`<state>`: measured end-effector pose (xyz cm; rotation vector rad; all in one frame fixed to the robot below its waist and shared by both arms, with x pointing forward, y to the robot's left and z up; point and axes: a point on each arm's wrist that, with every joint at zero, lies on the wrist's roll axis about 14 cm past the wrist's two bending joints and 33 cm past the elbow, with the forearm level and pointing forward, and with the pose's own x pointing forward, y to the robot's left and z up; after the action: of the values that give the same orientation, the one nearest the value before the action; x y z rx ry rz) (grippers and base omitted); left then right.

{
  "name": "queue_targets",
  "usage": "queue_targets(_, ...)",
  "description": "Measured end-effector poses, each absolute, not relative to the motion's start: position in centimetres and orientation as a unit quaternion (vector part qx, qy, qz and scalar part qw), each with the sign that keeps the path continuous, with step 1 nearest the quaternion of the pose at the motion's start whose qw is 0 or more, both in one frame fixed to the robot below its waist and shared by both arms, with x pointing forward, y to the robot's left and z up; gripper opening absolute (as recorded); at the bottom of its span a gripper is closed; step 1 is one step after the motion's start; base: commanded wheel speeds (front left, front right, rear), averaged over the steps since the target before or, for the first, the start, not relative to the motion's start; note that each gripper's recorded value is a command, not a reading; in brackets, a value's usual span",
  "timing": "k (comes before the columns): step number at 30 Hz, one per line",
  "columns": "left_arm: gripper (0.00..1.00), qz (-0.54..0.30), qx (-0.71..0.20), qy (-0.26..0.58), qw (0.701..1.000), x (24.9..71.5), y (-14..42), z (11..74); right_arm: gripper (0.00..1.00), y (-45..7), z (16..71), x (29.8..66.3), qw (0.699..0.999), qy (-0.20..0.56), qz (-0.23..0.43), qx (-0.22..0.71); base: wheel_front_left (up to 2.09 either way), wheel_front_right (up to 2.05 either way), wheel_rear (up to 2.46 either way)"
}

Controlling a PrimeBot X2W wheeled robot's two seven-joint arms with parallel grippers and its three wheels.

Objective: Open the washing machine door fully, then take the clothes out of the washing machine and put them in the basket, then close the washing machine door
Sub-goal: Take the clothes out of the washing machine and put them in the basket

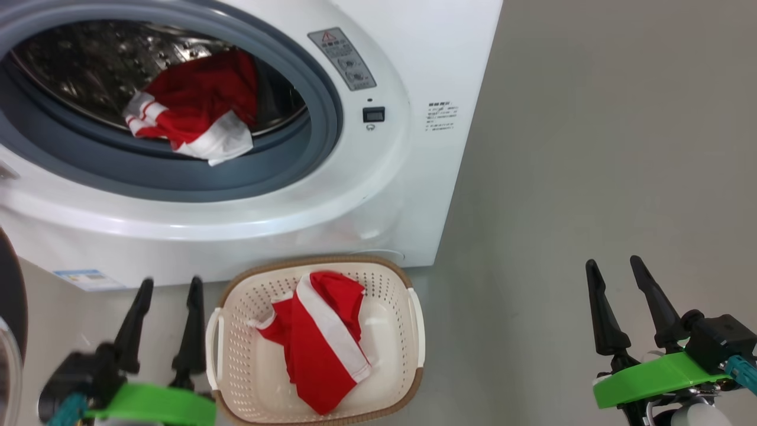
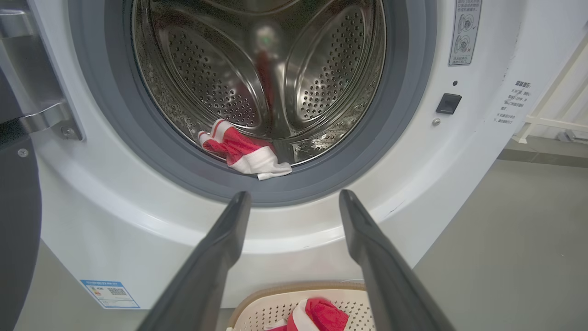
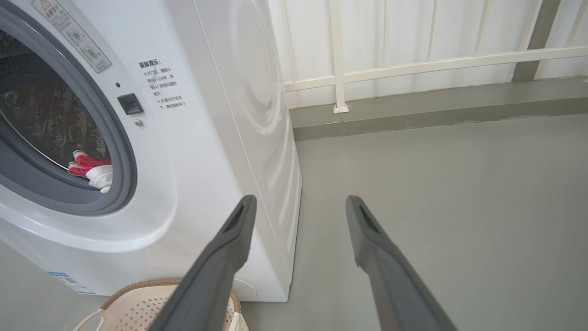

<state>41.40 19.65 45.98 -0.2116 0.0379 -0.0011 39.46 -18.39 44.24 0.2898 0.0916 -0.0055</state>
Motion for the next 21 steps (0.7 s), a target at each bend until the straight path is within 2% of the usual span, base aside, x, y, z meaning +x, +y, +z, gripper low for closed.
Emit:
queue_targets(9,1.0,-0.03,-0.087,0.016,0.996,46.7,18.7,46.2,1.0,-17.9,42.9,40.9,0.987,0.06,0.002,0.146,0.0,0.0,0.0)
queue_targets(21,1.0,-0.047,-0.068,0.07,0.994,55.4,18.0,42.8,1.0,-17.3,40.6,43.9,0.985,0.077,0.008,0.151,0.0,0.0,0.0)
